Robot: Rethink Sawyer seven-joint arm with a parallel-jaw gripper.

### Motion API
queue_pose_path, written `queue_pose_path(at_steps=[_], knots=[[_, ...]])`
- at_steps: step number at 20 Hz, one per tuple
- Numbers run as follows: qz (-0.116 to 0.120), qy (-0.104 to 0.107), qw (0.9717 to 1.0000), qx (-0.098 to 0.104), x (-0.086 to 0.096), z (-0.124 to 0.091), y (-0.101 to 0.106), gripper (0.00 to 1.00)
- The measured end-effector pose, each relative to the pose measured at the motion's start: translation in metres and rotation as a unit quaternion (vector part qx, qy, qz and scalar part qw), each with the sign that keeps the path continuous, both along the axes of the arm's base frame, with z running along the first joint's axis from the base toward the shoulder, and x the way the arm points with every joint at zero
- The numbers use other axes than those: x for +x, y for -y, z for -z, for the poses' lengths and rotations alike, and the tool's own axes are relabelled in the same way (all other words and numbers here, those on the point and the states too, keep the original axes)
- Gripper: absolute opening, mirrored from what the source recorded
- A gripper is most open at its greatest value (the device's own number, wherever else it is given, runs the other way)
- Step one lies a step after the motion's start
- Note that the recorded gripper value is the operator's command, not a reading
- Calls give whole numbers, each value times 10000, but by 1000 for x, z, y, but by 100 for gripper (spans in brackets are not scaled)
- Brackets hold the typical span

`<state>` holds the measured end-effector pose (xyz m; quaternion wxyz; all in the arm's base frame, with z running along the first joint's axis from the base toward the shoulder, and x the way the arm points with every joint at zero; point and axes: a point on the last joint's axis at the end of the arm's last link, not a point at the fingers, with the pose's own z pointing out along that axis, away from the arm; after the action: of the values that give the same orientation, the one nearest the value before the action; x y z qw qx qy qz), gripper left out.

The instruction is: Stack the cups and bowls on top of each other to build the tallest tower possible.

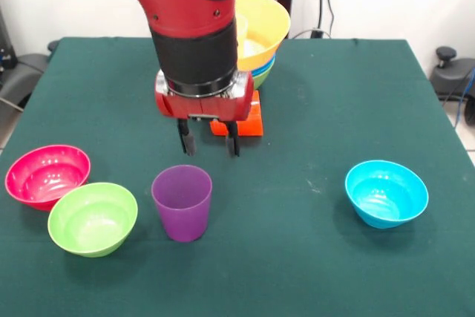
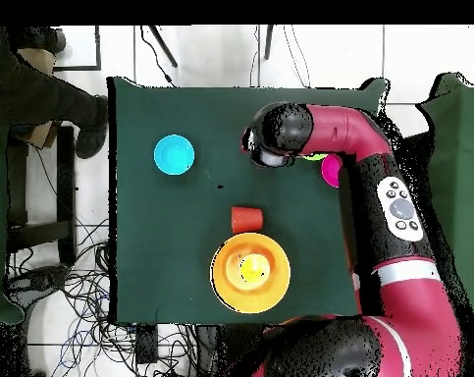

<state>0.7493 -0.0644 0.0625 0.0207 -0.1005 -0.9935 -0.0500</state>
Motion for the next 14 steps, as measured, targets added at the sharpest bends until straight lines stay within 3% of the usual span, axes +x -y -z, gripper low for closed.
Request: queue_pose_path(at_steps=[14], knots=[[71, 123, 9998, 120, 18, 12, -1, 100]])
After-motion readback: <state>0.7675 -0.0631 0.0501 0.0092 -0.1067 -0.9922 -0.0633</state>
